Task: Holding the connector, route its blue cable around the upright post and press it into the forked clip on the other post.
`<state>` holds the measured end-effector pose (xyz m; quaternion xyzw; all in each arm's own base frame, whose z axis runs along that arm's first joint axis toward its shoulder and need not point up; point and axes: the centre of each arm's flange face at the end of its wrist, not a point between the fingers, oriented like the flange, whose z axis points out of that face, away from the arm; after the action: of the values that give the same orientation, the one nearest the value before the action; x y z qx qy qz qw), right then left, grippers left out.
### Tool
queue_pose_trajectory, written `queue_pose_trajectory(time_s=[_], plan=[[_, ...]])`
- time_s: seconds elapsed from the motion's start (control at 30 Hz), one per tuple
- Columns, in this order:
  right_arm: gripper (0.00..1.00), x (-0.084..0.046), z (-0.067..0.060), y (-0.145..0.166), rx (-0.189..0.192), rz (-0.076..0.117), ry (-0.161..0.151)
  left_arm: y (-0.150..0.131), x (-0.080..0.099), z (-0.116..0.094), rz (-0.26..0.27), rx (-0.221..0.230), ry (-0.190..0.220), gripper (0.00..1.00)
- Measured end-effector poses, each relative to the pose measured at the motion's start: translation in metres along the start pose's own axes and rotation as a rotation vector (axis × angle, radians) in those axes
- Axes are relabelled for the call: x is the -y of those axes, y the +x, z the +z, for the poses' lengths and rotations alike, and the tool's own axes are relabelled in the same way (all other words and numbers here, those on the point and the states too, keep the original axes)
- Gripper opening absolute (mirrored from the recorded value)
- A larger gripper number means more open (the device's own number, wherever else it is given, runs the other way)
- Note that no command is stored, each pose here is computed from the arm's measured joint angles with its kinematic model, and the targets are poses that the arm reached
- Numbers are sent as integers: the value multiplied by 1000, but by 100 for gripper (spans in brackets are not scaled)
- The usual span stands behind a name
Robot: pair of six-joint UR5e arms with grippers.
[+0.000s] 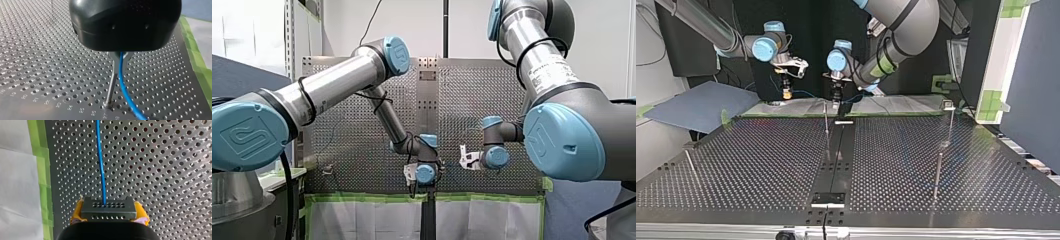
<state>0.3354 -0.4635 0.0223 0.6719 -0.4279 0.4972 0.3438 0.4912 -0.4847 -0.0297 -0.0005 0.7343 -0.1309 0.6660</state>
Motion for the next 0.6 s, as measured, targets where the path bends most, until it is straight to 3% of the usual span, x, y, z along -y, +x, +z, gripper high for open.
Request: queue_pose_trajectory(time_s=[0.17, 0.4, 0.6], plan=[[0, 0, 2, 0, 7, 2, 0, -1, -4, 4, 1, -6, 9, 0], [0, -1, 11, -18, 46, 2, -7, -2, -8, 7, -4, -8, 14, 0], [0, -2, 20, -15, 41, 2, -7, -3, -11, 10, -5, -7, 12, 0]])
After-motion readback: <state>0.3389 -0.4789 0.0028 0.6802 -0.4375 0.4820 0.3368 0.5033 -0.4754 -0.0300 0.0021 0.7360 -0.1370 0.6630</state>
